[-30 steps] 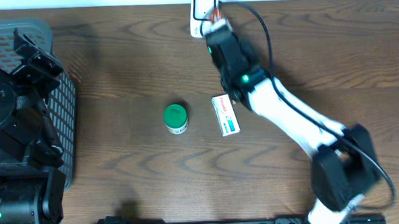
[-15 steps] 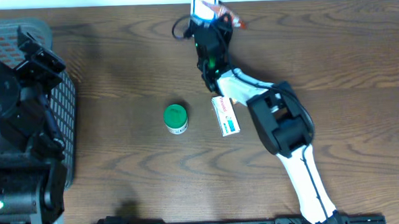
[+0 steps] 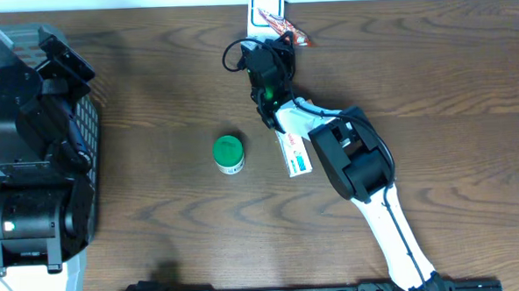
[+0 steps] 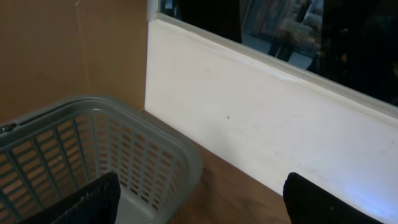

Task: Scan the item barcode
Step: 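Raise the candy bar barcode up to the white scanner, then carry the candy bar to the right table edge and release it, then reach the right gripper to the orange snack pack and grasp it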

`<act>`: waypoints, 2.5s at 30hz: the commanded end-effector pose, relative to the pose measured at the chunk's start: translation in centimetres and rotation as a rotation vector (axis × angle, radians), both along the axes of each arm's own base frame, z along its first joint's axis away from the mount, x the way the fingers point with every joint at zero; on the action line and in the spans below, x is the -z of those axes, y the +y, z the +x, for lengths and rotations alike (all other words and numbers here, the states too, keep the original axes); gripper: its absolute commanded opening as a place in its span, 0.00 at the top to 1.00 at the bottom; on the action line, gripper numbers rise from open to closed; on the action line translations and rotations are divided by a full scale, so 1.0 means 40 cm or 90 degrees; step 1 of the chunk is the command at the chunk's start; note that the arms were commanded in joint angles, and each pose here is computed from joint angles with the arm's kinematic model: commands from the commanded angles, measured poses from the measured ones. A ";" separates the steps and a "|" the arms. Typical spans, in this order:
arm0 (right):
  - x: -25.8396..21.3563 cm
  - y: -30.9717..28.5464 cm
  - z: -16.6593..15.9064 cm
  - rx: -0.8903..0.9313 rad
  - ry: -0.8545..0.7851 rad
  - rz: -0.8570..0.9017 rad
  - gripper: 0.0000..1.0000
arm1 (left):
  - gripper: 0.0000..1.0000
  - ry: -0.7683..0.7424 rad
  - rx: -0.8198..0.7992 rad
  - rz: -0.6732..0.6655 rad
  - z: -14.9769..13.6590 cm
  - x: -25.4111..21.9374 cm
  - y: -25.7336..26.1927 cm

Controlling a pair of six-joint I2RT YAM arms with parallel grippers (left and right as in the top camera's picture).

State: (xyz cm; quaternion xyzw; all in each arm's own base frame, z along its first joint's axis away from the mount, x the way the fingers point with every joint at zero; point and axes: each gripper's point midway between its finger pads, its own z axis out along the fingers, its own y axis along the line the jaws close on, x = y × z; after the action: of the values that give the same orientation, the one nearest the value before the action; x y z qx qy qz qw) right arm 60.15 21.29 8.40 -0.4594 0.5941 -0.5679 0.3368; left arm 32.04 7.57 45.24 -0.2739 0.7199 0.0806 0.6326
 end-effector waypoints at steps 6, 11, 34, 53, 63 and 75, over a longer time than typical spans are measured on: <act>-0.522 -0.261 -0.100 0.235 -0.201 0.183 0.99 | 0.16 -0.047 -0.011 -0.004 -0.050 -0.046 0.009; -0.603 -0.520 -0.229 0.431 -0.241 0.227 0.99 | 0.16 -0.088 -0.010 -0.006 -0.109 -0.090 0.010; -0.056 -1.298 -0.809 1.029 -0.050 0.693 0.99 | 0.16 -0.162 -0.010 -0.008 -0.220 -0.158 0.012; -0.362 -0.864 -0.510 0.569 0.170 1.313 0.01 | 0.16 -0.162 -0.010 -0.008 -0.220 -0.158 0.012; -0.366 -0.328 -0.473 0.664 0.367 1.401 0.01 | 0.16 -0.165 -0.010 -0.014 -0.220 -0.158 0.011; -0.098 -0.149 -0.489 1.071 0.020 1.287 0.01 | 0.16 -0.164 -0.010 -0.014 -0.221 -0.156 0.011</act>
State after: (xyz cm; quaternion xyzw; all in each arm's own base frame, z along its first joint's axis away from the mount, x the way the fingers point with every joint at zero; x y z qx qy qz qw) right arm 39.96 16.62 14.52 0.3834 0.9105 0.1431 0.0588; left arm 23.28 7.80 51.61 -0.2886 0.6328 0.0390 0.7175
